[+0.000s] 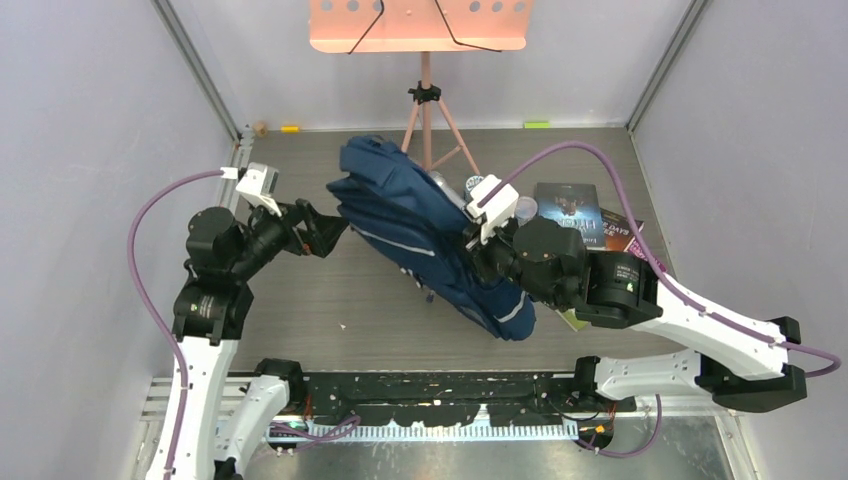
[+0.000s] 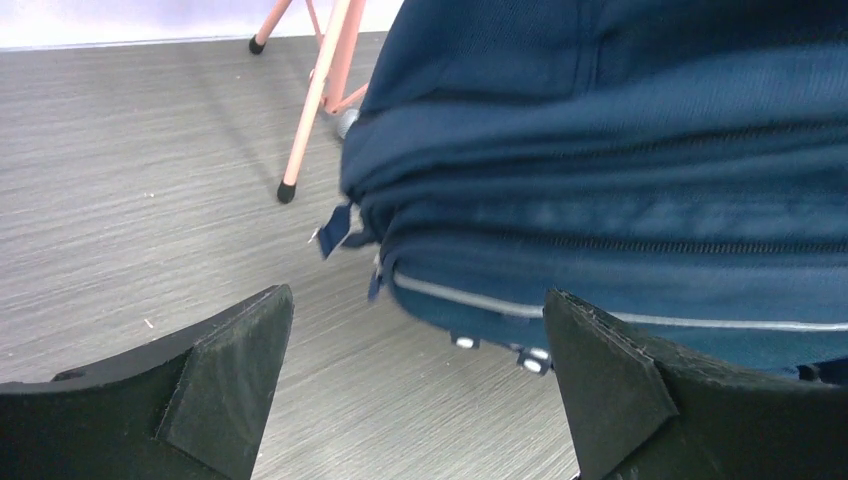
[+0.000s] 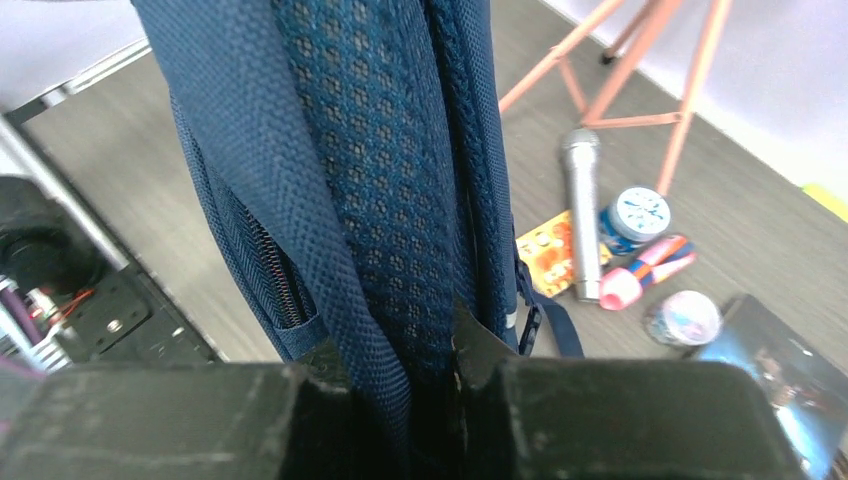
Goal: Pack the student bag
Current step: Adjust the student bag at the center of the board.
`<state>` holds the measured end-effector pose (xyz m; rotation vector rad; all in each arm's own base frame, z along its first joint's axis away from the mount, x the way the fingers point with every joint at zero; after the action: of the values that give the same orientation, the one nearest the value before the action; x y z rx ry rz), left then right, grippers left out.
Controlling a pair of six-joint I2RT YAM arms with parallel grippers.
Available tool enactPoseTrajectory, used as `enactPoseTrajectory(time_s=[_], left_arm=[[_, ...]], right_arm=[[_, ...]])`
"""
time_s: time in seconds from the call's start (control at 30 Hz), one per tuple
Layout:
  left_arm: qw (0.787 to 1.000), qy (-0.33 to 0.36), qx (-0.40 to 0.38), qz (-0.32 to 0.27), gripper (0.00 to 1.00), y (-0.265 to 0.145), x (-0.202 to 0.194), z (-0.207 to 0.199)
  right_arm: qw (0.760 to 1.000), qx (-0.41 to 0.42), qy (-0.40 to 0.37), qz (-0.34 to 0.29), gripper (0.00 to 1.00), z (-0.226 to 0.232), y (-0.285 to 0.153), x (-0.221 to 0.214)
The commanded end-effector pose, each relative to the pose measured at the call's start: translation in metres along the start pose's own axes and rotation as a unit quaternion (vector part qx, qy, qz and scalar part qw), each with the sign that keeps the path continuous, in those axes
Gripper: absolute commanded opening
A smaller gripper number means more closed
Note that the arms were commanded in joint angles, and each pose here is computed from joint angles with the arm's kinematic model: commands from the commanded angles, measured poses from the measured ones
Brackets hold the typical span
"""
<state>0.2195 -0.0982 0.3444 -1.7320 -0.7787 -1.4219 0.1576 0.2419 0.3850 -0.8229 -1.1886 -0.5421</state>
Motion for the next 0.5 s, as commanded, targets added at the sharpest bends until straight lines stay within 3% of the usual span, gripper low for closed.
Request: enactPoseTrajectory(time_s=[0.0, 0.13, 0.33, 0.47], left_arm=[[0.999, 0.029, -0.001, -0.037, 1.00, 0.000, 0.004, 0.001], [0.997, 0.036, -0.022, -0.058, 1.00, -0.002, 0.001, -0.006], [0.997, 0.041, -0.055, -0.036, 0.82, -0.002, -0.014, -0.013], [0.996, 0.033, -0.080, -0.013, 0.78, 0.003, -0.030, -0.017]], right_arm=[[0.976, 0.130, 0.109, -0.140, 0.00, 0.032, -0.025, 0.061], [0.969, 0.141, 0.134, -0.150, 0.00, 0.036, -0.016, 0.046], [0.965, 0.139, 0.148, -0.166, 0.01, 0.035, -0.011, 0.042], [0.962, 0.141, 0.154, -0.177, 0.01, 0.033, -0.014, 0.043]])
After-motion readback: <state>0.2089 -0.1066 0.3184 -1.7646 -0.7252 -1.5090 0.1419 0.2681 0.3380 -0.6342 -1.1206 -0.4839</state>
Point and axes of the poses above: each gripper's point midway between its finger pads, its own y axis out along the fingers, its own z axis along the line the jaws close on, x = y × z, the point moved 3 cm from there along -y, back along the fingers, and after that the axes turned 14 degrees about y, right-handed, at the moved point
